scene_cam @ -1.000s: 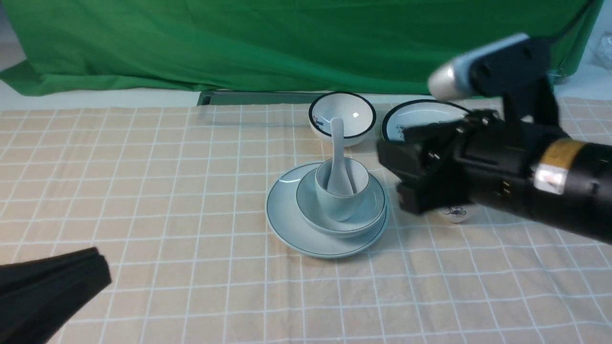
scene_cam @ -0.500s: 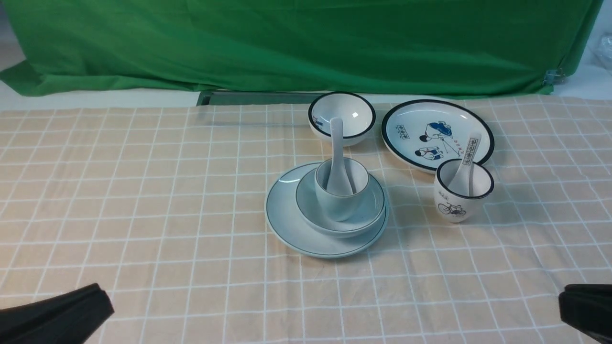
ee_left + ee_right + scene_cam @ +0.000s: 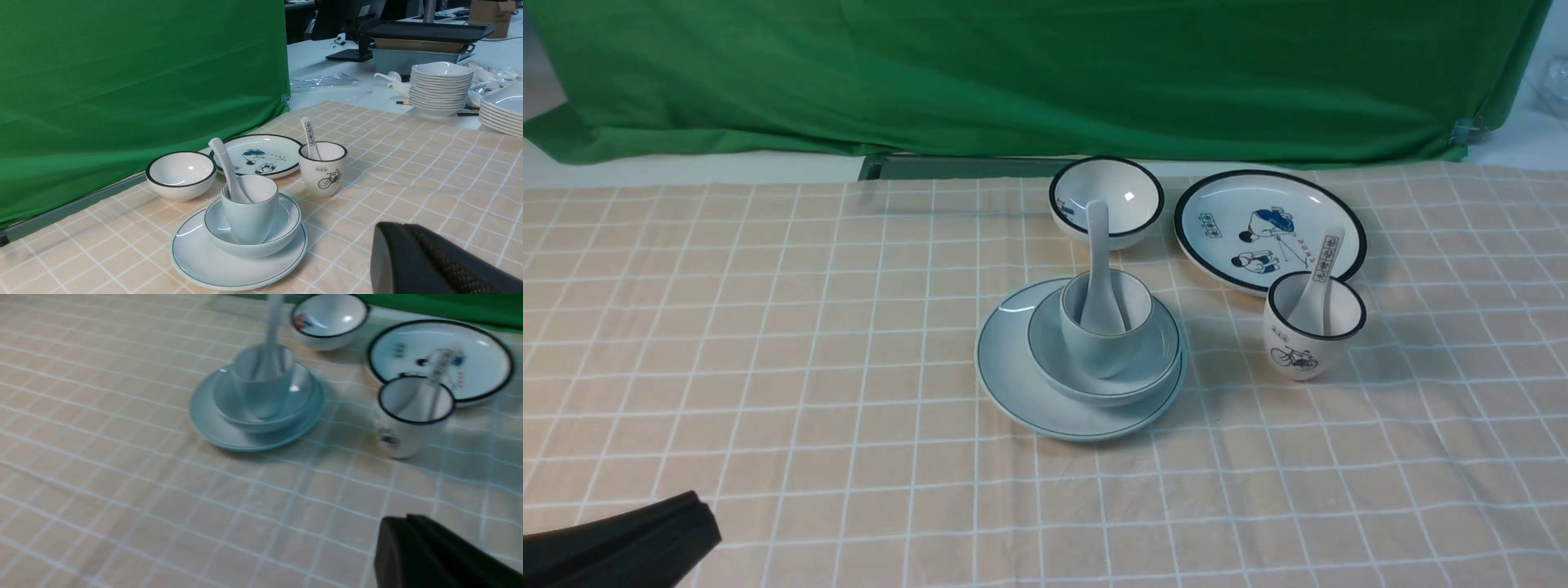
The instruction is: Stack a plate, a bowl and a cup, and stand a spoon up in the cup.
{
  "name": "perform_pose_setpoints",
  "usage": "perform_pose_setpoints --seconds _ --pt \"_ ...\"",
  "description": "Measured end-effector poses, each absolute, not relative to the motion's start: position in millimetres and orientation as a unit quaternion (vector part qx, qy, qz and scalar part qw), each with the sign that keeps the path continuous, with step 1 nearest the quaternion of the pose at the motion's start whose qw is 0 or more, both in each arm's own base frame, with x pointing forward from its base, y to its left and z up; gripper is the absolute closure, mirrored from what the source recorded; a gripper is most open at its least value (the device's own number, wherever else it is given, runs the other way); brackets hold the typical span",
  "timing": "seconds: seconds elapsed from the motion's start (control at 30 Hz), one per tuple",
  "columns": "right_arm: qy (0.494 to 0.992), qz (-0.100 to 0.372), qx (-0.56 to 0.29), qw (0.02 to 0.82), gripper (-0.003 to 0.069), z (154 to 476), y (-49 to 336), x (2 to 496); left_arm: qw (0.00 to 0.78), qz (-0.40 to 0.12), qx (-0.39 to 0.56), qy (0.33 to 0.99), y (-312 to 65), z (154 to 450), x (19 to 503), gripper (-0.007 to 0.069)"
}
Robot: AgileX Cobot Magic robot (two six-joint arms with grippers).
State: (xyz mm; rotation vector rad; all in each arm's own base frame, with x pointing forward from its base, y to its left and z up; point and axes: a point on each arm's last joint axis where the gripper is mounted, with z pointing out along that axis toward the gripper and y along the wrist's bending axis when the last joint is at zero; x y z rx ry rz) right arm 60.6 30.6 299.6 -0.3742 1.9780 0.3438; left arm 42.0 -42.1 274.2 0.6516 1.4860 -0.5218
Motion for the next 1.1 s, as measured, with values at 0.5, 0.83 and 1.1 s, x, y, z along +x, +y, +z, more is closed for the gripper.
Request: perform_pose_setpoints --seconds 0.5,0.83,1.1 --pt "0.798 0.036 -0.096 0.594 0.0641 177 11 52 0.667 -0.195 0.313 0.648 -41 273 43 0.0622" --pt "0.797 0.035 -0.097 0.596 0.0633 178 11 52 0.667 -0.193 0.315 0.647 -41 273 43 0.0622" --pt "0.796 0.035 -0.097 0.596 0.0612 178 11 52 0.666 -0.192 0.316 0.648 -41 273 43 0.0622"
